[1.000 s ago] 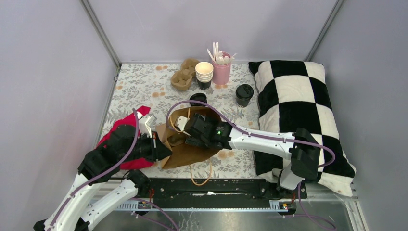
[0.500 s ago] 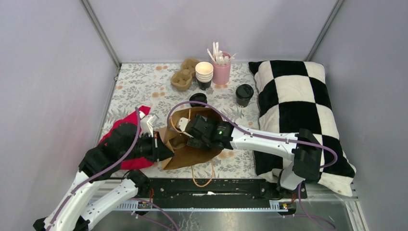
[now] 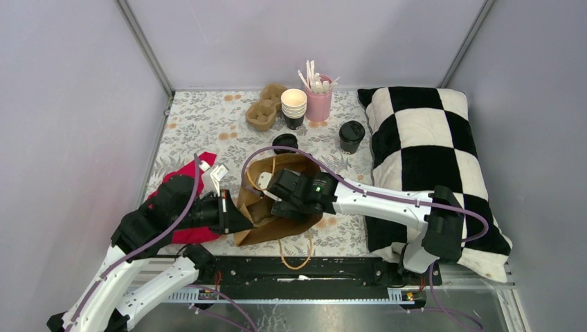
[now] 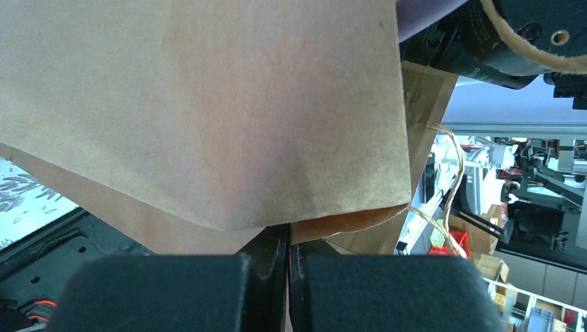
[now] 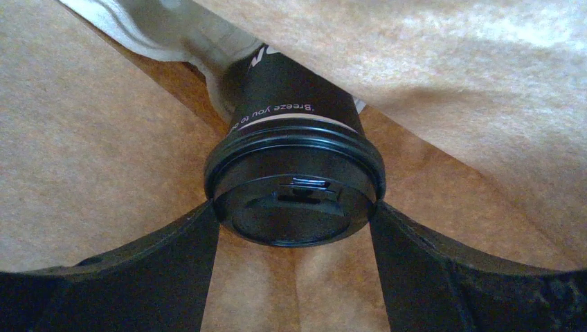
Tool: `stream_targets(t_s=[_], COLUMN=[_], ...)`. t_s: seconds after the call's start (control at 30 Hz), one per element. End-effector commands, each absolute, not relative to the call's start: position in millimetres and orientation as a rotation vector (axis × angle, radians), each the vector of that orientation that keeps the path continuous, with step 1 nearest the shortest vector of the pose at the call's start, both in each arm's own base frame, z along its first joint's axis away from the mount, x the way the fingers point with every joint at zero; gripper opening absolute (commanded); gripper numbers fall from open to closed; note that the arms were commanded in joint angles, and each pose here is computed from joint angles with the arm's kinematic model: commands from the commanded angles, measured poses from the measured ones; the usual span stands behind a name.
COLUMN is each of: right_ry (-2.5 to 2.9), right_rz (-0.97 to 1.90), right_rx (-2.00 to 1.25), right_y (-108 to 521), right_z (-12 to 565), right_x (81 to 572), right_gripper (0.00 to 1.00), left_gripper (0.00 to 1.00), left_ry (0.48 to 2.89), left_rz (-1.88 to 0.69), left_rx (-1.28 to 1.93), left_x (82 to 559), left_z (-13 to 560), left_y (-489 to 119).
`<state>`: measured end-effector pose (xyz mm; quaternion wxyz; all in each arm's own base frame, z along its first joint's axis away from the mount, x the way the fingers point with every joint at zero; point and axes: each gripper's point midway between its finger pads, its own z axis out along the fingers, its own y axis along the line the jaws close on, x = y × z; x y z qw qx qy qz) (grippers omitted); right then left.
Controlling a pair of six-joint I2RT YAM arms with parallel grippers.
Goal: Pack the takeout coffee
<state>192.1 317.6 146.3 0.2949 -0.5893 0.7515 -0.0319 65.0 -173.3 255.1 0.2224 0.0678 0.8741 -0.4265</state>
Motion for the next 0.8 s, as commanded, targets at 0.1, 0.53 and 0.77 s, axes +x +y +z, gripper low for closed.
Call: stream_targets(t_s=[0.1, 0.53, 0.77], right_ry=[2.039, 2.152, 2.175], right_rz=[0.010, 0.076, 0.092], right_rx=[-1.679, -1.835, -1.908], right_y=[326.3, 349.0, 353.7], right_z=[134.9, 102.2, 87.5], right_x=[173.5, 158.2, 155.1], right_gripper=[0.60, 0.60, 0.60], left_gripper=[0.00, 0.25, 0.55], left_ry=[2.380, 2.358, 2.247], left_rz=[-1.250, -0.944, -0.842], left_rx=[0.093, -0.145, -0.198], left_x=[57.8, 86.8, 99.0], left_z=[276.0, 279.4, 305.2], left_y=[-171.3, -135.0, -113.9])
